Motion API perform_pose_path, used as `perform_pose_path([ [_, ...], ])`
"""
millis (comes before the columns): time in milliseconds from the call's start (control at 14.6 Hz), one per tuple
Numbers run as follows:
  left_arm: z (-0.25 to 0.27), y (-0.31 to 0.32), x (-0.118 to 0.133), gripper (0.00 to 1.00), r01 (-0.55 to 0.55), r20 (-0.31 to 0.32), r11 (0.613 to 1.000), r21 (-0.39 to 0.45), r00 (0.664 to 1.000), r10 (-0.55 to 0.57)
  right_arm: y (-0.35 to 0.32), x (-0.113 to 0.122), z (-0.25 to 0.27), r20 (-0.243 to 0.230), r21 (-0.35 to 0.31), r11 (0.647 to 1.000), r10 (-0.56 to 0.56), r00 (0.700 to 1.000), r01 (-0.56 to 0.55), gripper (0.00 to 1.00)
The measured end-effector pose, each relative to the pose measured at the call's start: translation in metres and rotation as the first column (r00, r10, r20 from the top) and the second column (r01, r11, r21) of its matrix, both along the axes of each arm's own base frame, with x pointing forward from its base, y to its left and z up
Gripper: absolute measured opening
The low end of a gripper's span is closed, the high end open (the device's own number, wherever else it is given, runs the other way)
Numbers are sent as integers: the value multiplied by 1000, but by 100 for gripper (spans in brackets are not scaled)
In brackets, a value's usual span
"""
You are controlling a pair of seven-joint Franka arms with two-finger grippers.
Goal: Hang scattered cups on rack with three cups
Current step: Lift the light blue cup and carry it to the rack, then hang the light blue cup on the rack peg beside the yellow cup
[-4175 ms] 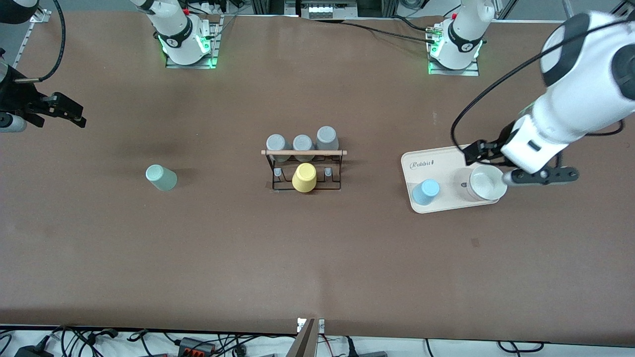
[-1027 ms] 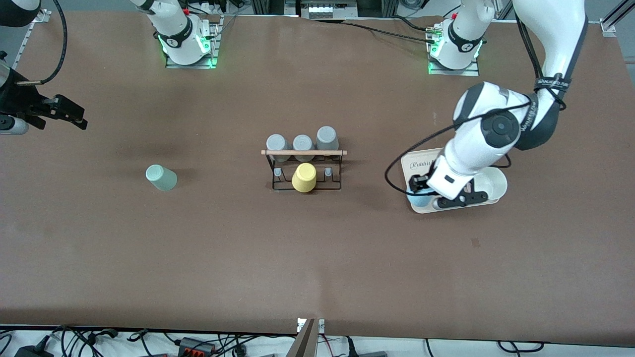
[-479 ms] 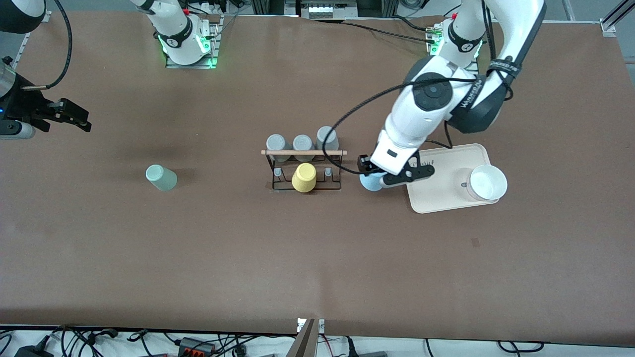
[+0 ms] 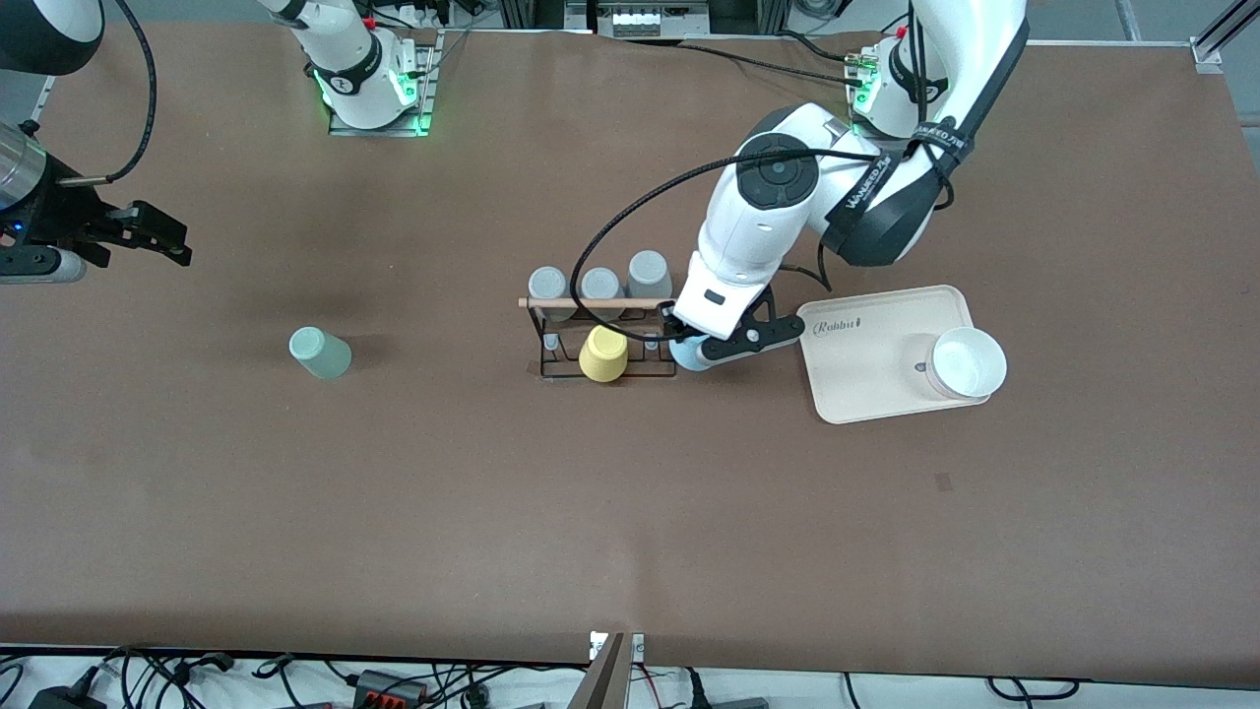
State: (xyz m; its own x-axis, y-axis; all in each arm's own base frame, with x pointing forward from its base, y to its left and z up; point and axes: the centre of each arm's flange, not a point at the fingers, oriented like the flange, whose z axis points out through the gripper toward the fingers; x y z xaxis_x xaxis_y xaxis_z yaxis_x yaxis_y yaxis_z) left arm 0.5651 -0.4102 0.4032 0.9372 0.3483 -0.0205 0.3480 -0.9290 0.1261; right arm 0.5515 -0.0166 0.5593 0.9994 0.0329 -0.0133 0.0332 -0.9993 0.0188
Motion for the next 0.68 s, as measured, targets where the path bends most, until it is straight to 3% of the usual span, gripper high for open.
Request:
perform_pose_path([
  [342,-4,-16,9,65,-40,25,999,7,999,40,0,0,0,1,0,1000,0,1000,0,100],
  [684,-14,-34,-1,65,-35,3,999,28,999,35,0,0,0,1,0,1000,0,1000,0,100],
])
